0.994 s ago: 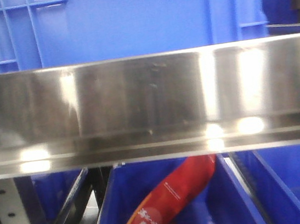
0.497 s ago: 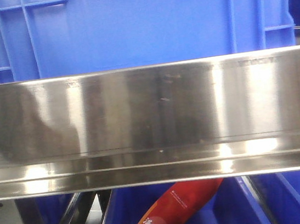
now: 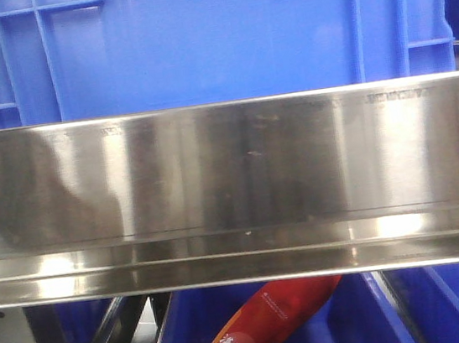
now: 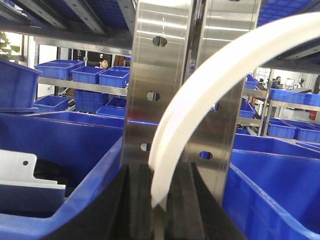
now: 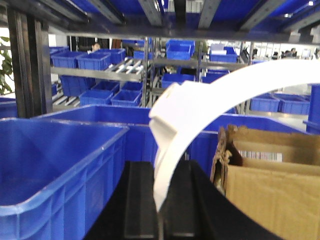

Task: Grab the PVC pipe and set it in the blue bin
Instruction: 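Move the held arc over a blue bin with both grippers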

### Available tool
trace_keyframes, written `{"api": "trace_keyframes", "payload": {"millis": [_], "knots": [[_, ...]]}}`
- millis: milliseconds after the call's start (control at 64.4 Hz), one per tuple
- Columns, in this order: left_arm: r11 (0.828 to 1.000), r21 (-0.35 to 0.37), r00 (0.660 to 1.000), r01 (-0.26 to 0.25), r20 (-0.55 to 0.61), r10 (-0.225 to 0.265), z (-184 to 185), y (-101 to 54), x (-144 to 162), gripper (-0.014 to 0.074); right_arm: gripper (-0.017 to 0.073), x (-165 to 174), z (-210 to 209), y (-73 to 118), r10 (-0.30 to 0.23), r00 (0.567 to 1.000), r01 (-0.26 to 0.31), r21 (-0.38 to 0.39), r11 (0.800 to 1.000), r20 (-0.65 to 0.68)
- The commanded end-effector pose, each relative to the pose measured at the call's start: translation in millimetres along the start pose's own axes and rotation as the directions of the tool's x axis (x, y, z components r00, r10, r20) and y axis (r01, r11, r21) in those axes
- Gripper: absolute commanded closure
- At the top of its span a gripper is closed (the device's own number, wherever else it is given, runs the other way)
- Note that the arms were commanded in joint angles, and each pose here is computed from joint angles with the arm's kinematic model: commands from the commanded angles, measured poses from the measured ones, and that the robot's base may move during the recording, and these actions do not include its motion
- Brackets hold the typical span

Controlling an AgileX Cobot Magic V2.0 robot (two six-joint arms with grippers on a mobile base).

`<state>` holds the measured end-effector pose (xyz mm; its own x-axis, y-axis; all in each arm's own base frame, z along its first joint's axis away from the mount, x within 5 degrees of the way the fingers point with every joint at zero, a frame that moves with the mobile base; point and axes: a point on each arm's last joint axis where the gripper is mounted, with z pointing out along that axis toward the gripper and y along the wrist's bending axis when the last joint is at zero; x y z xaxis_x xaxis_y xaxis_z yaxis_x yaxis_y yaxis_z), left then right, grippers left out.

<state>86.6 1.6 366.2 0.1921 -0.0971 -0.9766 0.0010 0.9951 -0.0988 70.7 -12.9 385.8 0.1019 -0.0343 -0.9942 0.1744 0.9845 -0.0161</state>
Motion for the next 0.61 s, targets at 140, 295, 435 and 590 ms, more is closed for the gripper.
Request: {"api": "trace_keyframes", "payload": {"millis": [140, 295, 435, 590], "knots": [[1.0, 0.006, 0.999, 0.009, 0.043, -0.009, -1.0, -0.6, -5.0, 0.0704, 0.0727, -6.6, -0.2, 0.0, -0.012, 0.998, 0.012, 0.002, 1.0, 0.069], [1.0, 0.013, 1.0, 0.015, -0.013, -0.015, -0.7, -1.9, -5.8, 0.0704, 0.0727, -1.0, 4.0, 1.7, 0.075, 0.997, -0.075, -0.017, 0.997, -0.008], [0.997, 0.062, 0.998, -0.047, -0.034, 0.049, 2.8, -9.0, -35.0, 0.0704, 0.0727, -19.5, 10.2, 7.1, 0.047, 0.999, -0.047, -0.085, 0.995, 0.0], [0.983, 0.161, 0.992, -0.084, -0.076, 0.097, 21.9, -22.3, -65.9, 0.0704, 0.0727, -41.1, 30.8, 17.6, 0.019, 1.0, -0.021, -0.179, 0.984, -0.008]]}}
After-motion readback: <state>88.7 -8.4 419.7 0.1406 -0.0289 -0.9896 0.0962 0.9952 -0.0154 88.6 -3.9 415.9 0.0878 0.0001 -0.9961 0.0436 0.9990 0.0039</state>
